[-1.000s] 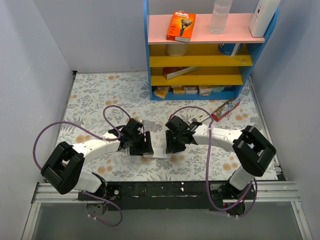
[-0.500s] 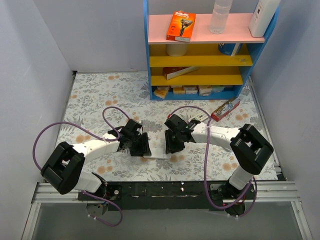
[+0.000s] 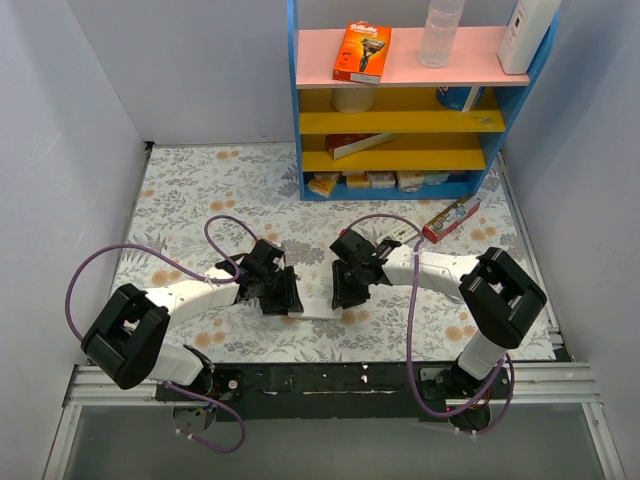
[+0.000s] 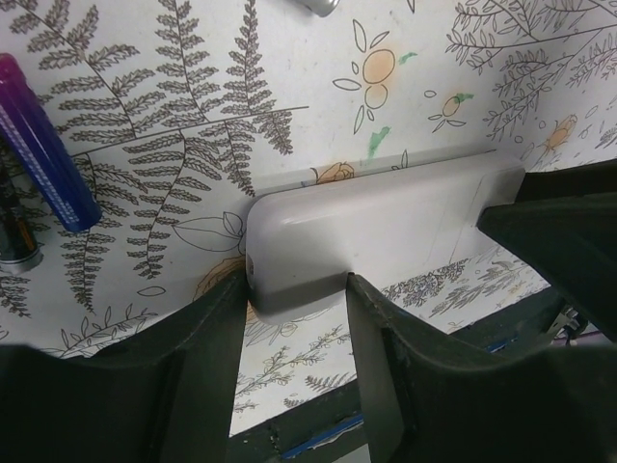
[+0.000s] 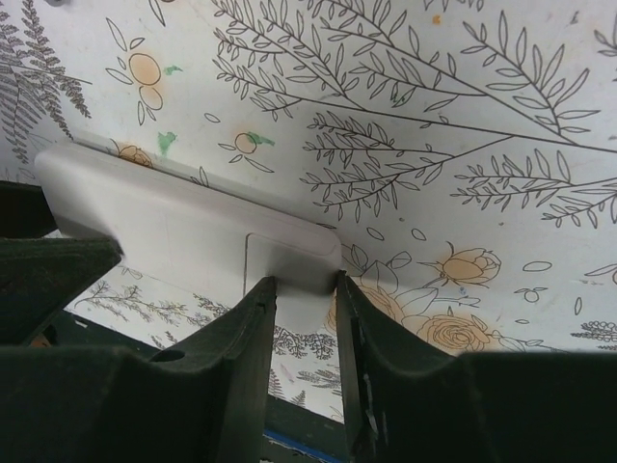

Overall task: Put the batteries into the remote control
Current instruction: Load the battery cover into the remote control.

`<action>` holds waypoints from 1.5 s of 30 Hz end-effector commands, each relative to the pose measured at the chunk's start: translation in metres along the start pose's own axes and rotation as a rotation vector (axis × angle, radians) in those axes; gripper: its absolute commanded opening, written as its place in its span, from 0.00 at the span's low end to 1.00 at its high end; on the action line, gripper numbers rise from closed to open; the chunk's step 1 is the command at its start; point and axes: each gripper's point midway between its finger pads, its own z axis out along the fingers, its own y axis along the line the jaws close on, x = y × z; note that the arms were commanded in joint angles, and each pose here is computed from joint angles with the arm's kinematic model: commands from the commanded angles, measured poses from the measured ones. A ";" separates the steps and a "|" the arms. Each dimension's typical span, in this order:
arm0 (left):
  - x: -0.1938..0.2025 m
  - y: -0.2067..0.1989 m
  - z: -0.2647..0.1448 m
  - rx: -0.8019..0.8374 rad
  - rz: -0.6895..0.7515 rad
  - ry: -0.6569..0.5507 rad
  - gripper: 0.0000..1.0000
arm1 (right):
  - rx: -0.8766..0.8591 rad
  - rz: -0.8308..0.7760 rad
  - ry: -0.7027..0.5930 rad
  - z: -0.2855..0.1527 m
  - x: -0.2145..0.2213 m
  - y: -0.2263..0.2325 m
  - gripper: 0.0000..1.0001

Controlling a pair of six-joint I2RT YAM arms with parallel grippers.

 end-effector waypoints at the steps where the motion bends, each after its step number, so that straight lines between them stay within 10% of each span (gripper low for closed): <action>1: 0.000 -0.049 -0.008 0.186 0.005 0.011 0.43 | -0.170 0.053 0.012 -0.007 -0.005 0.048 0.36; 14: 0.007 -0.088 -0.008 0.298 -0.029 0.019 0.44 | -0.327 0.142 -0.012 -0.014 -0.007 0.080 0.33; 26: 0.010 -0.116 -0.041 0.499 0.128 -0.017 0.47 | -0.552 -0.215 0.074 -0.027 0.022 0.110 0.33; 45: -0.006 -0.063 0.000 0.224 0.087 -0.103 0.66 | -0.185 -0.193 -0.225 -0.039 -0.029 0.029 0.39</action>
